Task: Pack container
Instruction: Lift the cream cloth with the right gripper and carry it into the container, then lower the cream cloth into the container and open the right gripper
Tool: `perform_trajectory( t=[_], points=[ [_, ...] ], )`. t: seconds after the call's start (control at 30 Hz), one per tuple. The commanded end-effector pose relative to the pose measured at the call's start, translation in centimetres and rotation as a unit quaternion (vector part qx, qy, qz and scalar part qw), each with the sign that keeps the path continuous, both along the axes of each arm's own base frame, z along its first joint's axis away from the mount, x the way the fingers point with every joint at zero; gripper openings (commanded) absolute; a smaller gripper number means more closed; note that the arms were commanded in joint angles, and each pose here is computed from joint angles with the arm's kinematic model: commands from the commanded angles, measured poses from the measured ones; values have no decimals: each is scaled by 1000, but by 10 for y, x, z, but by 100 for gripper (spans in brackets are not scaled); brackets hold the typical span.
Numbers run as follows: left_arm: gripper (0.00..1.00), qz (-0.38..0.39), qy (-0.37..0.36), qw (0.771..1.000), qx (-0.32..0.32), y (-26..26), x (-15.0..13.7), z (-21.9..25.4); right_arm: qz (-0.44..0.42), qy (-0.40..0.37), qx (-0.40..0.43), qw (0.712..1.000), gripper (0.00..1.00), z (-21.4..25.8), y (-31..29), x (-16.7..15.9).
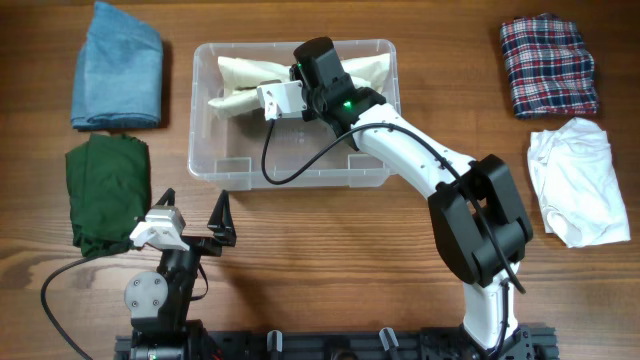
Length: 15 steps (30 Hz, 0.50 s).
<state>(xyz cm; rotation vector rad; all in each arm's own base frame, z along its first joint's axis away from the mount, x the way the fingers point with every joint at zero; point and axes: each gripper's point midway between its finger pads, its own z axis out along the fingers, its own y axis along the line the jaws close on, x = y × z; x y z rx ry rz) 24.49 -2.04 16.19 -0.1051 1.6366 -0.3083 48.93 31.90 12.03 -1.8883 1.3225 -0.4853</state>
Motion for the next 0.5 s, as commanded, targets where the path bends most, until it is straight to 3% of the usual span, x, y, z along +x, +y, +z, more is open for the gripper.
perform_trajectory(
  t=[0.0, 0.07, 0.17, 0.37, 0.43, 0.47],
  points=[
    [100, 8, 2, 1000, -2, 3, 0, -2, 18, -26, 31, 999, 4, 25, 14, 7],
    [100, 8, 2, 1000, -2, 3, 0, -2, 26, -23, 36, 999, 4, 25, 17, 6],
    [100, 8, 2, 1000, -2, 3, 0, -2, 27, -22, 36, 999, 34, 25, 18, 4],
    [100, 8, 2, 1000, -2, 3, 0, -2, 25, -19, 34, 999, 50, 23, 17, 4],
    [100, 8, 2, 1000, -2, 3, 0, -2, 26, -15, 31, 999, 65, 21, 17, 2],
    [100, 8, 2, 1000, -2, 3, 0, -2, 27, -12, 29, 999, 68, 20, 18, 0]
  ],
)
